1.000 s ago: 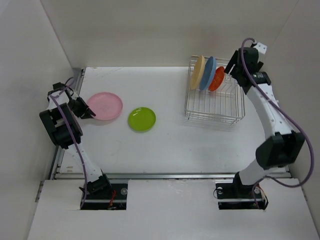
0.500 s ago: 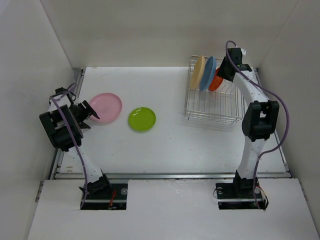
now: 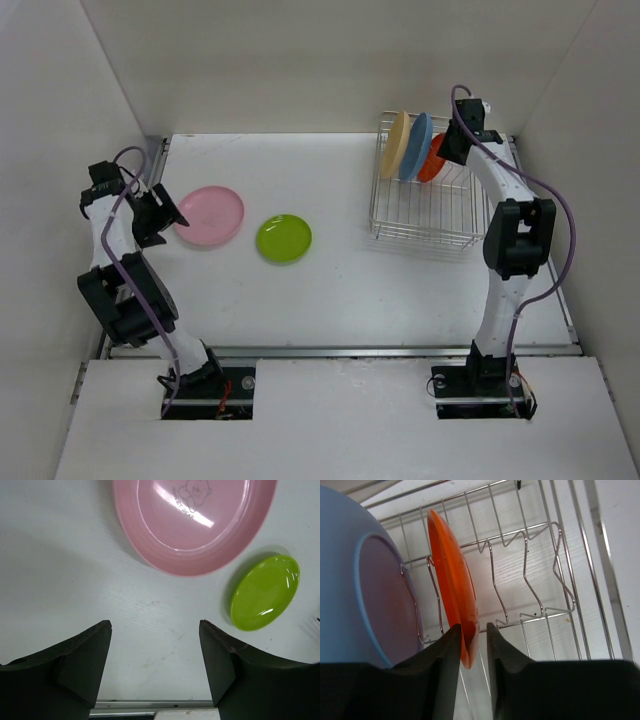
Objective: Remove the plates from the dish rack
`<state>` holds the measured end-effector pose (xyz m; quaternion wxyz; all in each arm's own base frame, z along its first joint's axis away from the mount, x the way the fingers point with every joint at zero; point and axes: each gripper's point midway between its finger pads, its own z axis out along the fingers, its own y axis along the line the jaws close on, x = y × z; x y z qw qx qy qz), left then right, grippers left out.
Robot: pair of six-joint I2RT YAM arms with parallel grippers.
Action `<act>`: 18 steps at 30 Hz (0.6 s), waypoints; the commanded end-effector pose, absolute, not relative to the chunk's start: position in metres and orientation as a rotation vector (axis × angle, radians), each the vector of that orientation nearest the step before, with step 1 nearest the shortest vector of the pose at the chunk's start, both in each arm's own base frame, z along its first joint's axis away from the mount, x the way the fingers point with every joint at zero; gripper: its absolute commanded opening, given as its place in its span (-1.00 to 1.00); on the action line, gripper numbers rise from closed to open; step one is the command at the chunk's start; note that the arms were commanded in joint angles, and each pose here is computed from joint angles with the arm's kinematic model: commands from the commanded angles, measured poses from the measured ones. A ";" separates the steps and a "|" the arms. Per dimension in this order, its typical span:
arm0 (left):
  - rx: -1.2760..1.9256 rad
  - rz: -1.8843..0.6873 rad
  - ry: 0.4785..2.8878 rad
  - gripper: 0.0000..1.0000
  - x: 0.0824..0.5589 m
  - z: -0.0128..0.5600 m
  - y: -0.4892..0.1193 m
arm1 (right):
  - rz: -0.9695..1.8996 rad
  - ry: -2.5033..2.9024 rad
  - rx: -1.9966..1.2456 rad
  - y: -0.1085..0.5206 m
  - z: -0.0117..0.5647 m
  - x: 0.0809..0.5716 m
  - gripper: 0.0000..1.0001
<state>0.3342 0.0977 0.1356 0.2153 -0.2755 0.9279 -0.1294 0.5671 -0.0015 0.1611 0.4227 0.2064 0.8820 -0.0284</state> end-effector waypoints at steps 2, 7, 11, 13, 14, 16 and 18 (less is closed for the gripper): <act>-0.629 -0.372 2.580 0.35 0.307 0.157 0.082 | -0.008 2.198 0.493 0.003 0.155 0.584 -0.52; -0.552 -0.334 2.576 0.35 0.288 0.171 0.077 | -0.045 2.145 0.512 -0.005 0.188 0.576 -1.00; -0.508 -0.313 2.557 0.38 0.278 0.180 0.073 | -0.163 2.011 0.493 -0.022 0.256 0.557 -1.00; -0.501 -0.321 2.547 0.38 0.276 0.185 0.070 | -0.258 1.944 0.508 -0.029 0.288 0.542 -1.00; -0.483 -0.312 2.537 0.38 0.275 0.188 0.070 | -0.286 1.881 0.524 -0.037 0.320 0.528 -1.00; -0.469 -0.339 2.543 0.38 0.271 0.188 0.065 | -0.408 1.815 0.533 -0.041 0.351 0.506 -1.00; -0.473 -0.343 2.551 0.38 0.269 0.187 0.064 | -0.480 1.724 0.553 -0.046 0.393 0.475 -1.00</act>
